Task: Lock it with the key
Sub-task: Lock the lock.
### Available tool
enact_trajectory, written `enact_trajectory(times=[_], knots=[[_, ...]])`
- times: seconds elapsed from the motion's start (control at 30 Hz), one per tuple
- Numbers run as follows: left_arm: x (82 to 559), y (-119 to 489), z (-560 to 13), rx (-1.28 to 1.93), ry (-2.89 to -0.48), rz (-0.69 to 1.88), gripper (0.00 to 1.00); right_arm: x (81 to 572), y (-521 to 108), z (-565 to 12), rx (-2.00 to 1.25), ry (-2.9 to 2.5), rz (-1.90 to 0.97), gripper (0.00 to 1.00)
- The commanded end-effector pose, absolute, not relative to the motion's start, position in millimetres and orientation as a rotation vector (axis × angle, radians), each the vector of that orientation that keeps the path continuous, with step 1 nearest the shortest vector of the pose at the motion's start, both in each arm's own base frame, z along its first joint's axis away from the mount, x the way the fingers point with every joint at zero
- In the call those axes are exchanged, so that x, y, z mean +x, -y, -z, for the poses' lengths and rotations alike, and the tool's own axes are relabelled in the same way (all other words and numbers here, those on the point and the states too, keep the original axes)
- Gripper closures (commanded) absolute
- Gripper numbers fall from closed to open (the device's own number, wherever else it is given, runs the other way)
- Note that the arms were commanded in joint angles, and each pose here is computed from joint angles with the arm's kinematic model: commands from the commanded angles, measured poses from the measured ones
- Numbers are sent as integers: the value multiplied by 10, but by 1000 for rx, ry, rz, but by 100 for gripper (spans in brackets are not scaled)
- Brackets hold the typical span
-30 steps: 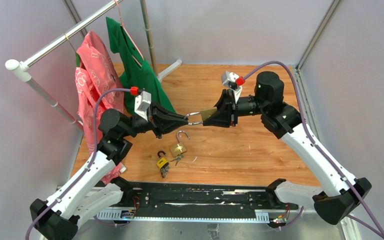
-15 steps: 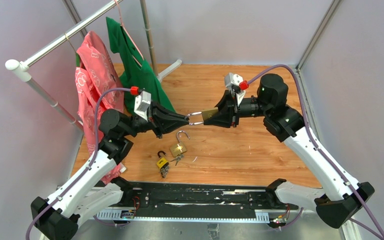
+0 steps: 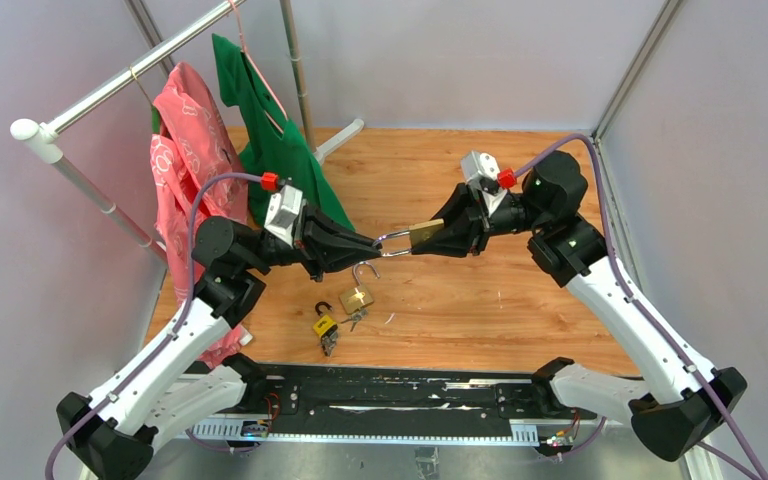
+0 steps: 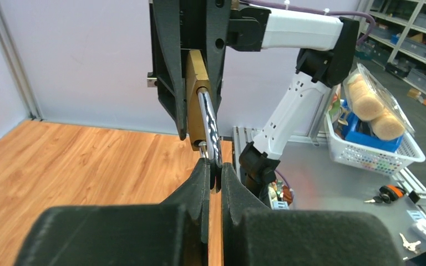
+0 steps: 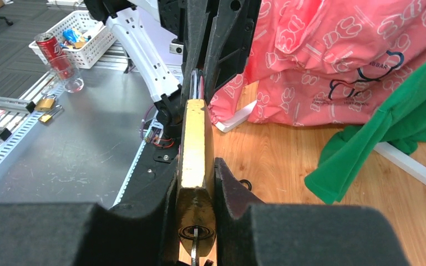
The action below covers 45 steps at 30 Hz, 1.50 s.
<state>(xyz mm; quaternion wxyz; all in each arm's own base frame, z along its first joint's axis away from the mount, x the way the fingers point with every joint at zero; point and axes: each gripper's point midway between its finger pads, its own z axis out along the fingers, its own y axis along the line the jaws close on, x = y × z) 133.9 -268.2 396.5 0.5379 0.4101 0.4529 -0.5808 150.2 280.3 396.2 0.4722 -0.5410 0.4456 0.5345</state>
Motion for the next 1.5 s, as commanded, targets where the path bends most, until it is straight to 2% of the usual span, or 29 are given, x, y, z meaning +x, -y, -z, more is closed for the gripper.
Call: enact_trajectory(times=[0.0,0.2,0.37,0.63,0.9,1.33,1.47], knots=[[1024,2632,-4079,1130,-966,1383,100,1580,-2741,-4266,-1321,-954,-1224,100],[1068,2616,-4035,1173,-951,1285,100,1487,-2731,-4223,-1392,-977,-1330,100],[1237,2611,-4115,1125,-914,1164,100,1487,-2729,-4218,-1365,-988,-1313,100],[1041,2718,-4014,1165,-974,1328,100,1638,-2725,-4286,-1254,-983,-1182,100],[1059,2775,-3997,1156,-1017,1373,100,1698,-2736,-4271,-1224,-969,-1137,100],[1107,2856,-3958,1139,-1019,1372,100,1721,-2822,-4255,-1193,-942,-1142,100],[1185,2866,-4015,1105,-934,1293,100,1642,-2889,-4243,-1186,-943,-1184,100]])
